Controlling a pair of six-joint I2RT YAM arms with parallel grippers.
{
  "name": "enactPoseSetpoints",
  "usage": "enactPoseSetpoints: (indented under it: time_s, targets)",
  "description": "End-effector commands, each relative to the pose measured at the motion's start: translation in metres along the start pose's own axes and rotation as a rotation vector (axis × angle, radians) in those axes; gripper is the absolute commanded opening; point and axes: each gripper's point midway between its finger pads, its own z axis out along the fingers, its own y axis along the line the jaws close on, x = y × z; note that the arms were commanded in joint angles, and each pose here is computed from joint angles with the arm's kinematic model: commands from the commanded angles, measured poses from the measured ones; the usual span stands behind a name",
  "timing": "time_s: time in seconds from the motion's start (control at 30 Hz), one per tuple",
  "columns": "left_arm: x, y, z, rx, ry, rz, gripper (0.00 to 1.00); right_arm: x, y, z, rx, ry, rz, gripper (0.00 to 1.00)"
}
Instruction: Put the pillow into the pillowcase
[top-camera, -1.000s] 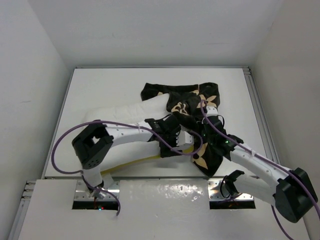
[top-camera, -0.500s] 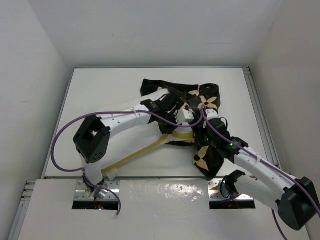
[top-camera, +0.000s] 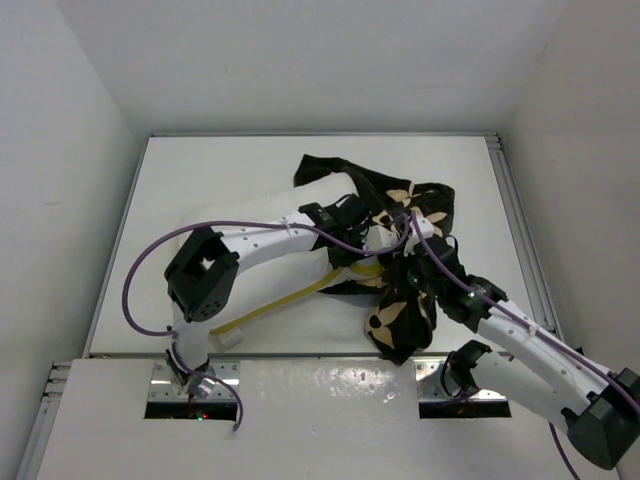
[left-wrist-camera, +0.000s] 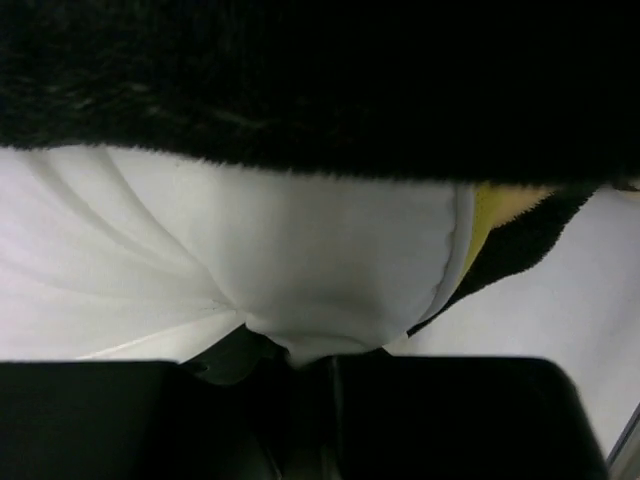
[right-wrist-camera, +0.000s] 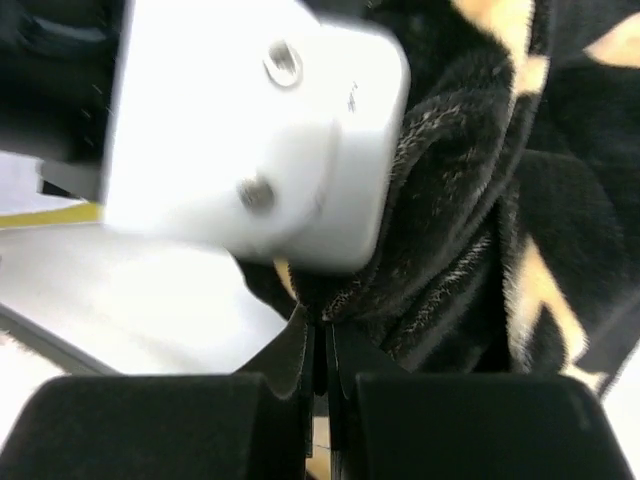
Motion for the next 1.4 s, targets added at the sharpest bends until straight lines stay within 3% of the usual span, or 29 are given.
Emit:
enactPoseSetpoints:
  time_s: [0.0, 0.03, 0.07, 0.1, 0.13, 0.17, 0.23, 0.3, 0.37, 0.4, 0.47, 0.53, 0.57, 0.6, 0.63, 0.67, 0.7, 0.73, 0.77, 0.83, 0.87, 0.9, 0.93, 1.03, 1.07, 1.23, 1.37]
  targets:
    - [0.000, -0.016, 0.024, 0.058, -0.016, 0.080, 0.01, -0.035, 0.047, -0.005, -0.200, -0.091, -0.001, 0.00]
    - [-0.003, -0.018, 0.022, 0.075, -0.038, 0.059, 0.06, -0.030, 0.053, -0.003, -0.232, -0.066, 0.006, 0.00]
    - [-0.009, -0.019, 0.018, 0.088, -0.063, 0.053, 0.12, -0.025, 0.052, -0.002, -0.236, -0.052, 0.015, 0.07]
    - [-0.014, -0.025, 0.012, 0.127, -0.086, 0.050, 0.22, -0.015, 0.049, -0.001, -0.226, -0.026, 0.028, 0.21]
    - [-0.016, -0.027, 0.008, 0.142, -0.094, 0.048, 0.41, -0.013, 0.043, 0.000, -0.194, -0.028, 0.044, 0.60]
    - [-0.018, -0.027, 0.001, 0.148, -0.101, 0.043, 0.49, -0.012, 0.038, -0.003, -0.174, -0.041, 0.051, 0.72]
    - [-0.013, -0.033, -0.012, 0.195, -0.103, 0.025, 0.73, -0.013, 0.027, -0.007, -0.127, -0.055, 0.058, 0.85]
    - [-0.012, -0.040, -0.027, 0.240, -0.126, 0.005, 0.76, -0.025, 0.017, -0.016, -0.089, -0.115, 0.054, 0.86]
    - [-0.009, -0.040, -0.040, 0.260, -0.146, 0.002, 0.92, -0.032, 0.006, -0.020, -0.040, -0.147, 0.057, 0.86]
    - [-0.008, -0.041, -0.045, 0.269, -0.148, -0.002, 0.92, -0.037, -0.001, -0.023, -0.009, -0.157, 0.058, 0.84]
    - [-0.010, -0.036, -0.056, 0.254, -0.163, -0.024, 0.92, -0.045, -0.012, -0.023, 0.054, -0.166, 0.048, 0.60]
    - [-0.014, -0.023, -0.067, 0.228, -0.189, -0.061, 0.89, -0.056, -0.022, -0.021, 0.106, -0.164, 0.049, 0.27]
    - [-0.012, -0.022, -0.072, 0.238, -0.189, -0.073, 0.77, -0.071, -0.024, -0.024, 0.128, -0.183, 0.046, 0.04]
    - [-0.009, -0.016, -0.076, 0.232, -0.184, -0.087, 0.63, -0.074, -0.029, -0.016, 0.155, -0.156, 0.050, 0.02]
    - [-0.011, -0.009, -0.080, 0.219, -0.180, -0.091, 0.46, -0.093, -0.028, -0.018, 0.159, -0.183, 0.056, 0.02]
    - [-0.001, -0.009, -0.083, 0.222, -0.126, -0.114, 0.32, -0.101, -0.030, -0.015, 0.169, -0.187, 0.059, 0.14]
    - [0.006, -0.004, -0.085, 0.220, -0.098, -0.133, 0.12, -0.110, -0.033, -0.012, 0.179, -0.192, 0.070, 0.21]
    - [0.012, -0.001, -0.083, 0.228, -0.070, -0.152, 0.04, -0.111, -0.037, -0.001, 0.191, -0.163, 0.072, 0.27]
    - [0.021, 0.009, -0.089, 0.208, -0.047, -0.206, 0.00, -0.132, -0.037, 0.000, 0.183, -0.199, 0.076, 0.45]
    - [0.027, 0.022, -0.097, 0.176, -0.061, -0.252, 0.00, -0.140, -0.043, 0.018, 0.199, -0.177, 0.087, 0.47]
    - [0.027, 0.034, -0.100, 0.147, -0.089, -0.269, 0.01, -0.161, -0.040, 0.020, 0.189, -0.219, 0.094, 0.52]
    - [0.032, 0.051, -0.110, 0.098, -0.119, -0.304, 0.08, -0.160, -0.048, 0.037, 0.201, -0.188, 0.104, 0.53]
    - [0.031, 0.071, -0.114, 0.034, -0.156, -0.312, 0.28, -0.181, -0.046, 0.041, 0.188, -0.232, 0.108, 0.53]
    - [0.040, 0.116, -0.126, -0.097, -0.224, -0.396, 0.45, -0.196, -0.049, 0.078, 0.165, -0.195, 0.118, 0.57]
    - [0.039, 0.141, -0.132, -0.169, -0.277, -0.433, 0.56, -0.202, -0.051, 0.086, 0.164, -0.197, 0.126, 0.58]
    - [0.048, 0.207, -0.119, -0.324, -0.369, -0.498, 0.75, -0.222, -0.060, 0.146, 0.161, -0.174, 0.152, 0.61]
    - [0.062, 0.223, -0.091, -0.307, -0.334, -0.488, 0.85, -0.203, -0.079, 0.204, 0.175, -0.096, 0.213, 0.62]
